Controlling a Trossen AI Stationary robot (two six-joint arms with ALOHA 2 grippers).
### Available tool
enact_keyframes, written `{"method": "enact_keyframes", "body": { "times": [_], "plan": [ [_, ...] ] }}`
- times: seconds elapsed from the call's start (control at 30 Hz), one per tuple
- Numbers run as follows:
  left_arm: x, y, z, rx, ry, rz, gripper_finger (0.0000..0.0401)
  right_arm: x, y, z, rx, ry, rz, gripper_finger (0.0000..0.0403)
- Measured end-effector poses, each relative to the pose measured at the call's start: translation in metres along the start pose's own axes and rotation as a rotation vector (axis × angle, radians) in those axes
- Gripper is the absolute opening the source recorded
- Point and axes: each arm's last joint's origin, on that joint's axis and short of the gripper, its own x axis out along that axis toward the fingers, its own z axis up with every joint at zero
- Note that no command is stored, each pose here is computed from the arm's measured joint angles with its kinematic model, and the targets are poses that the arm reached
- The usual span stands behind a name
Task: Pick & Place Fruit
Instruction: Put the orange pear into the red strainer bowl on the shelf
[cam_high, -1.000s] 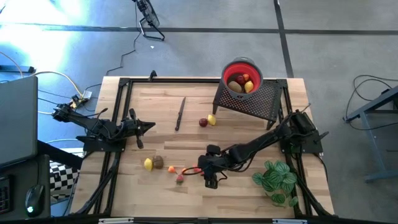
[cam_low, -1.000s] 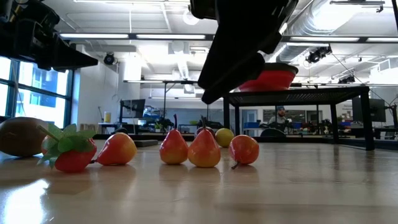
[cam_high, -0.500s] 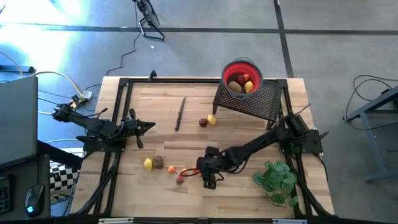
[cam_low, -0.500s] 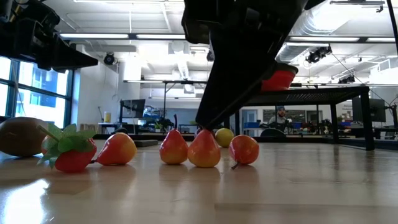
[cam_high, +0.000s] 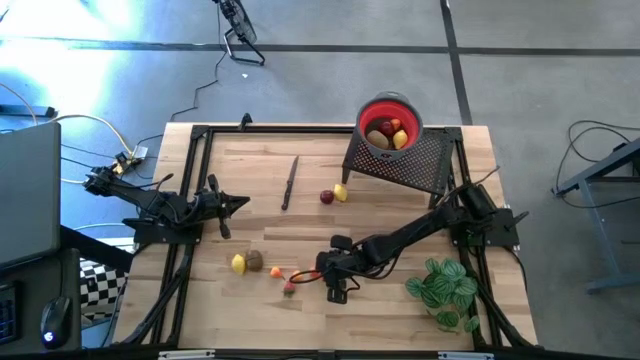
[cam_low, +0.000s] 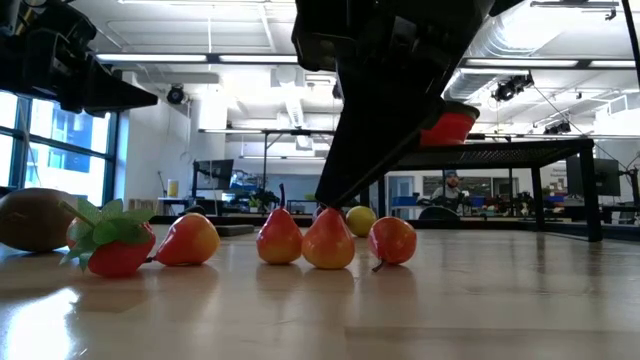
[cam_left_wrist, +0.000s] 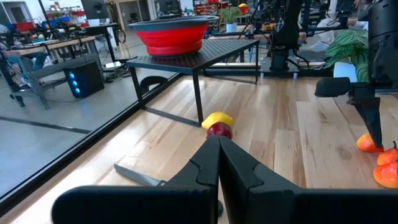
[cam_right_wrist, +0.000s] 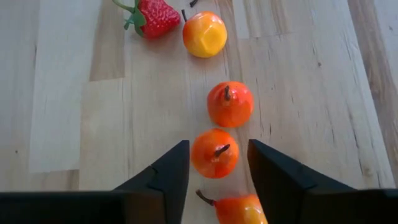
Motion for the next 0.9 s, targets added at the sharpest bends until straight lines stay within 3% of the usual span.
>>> {"method": "enact_keyframes", "body": {
  "times": [0.33, 0.9],
  "plan": [
    [0.0000, 0.0000, 0.0000, 0.000, 0.000, 0.000, 0.0000, 0.0000, -0.0001, 0.0000, 0.000, -0.001, -0.002, 0.0094],
    [0.0000, 0.0000, -0.0001, 0.000, 0.001, 0.000, 0.0000, 0.0000, -0.0002, 0.0001, -0.008, -0.003, -0.007, 0.0029]
  ]
}}
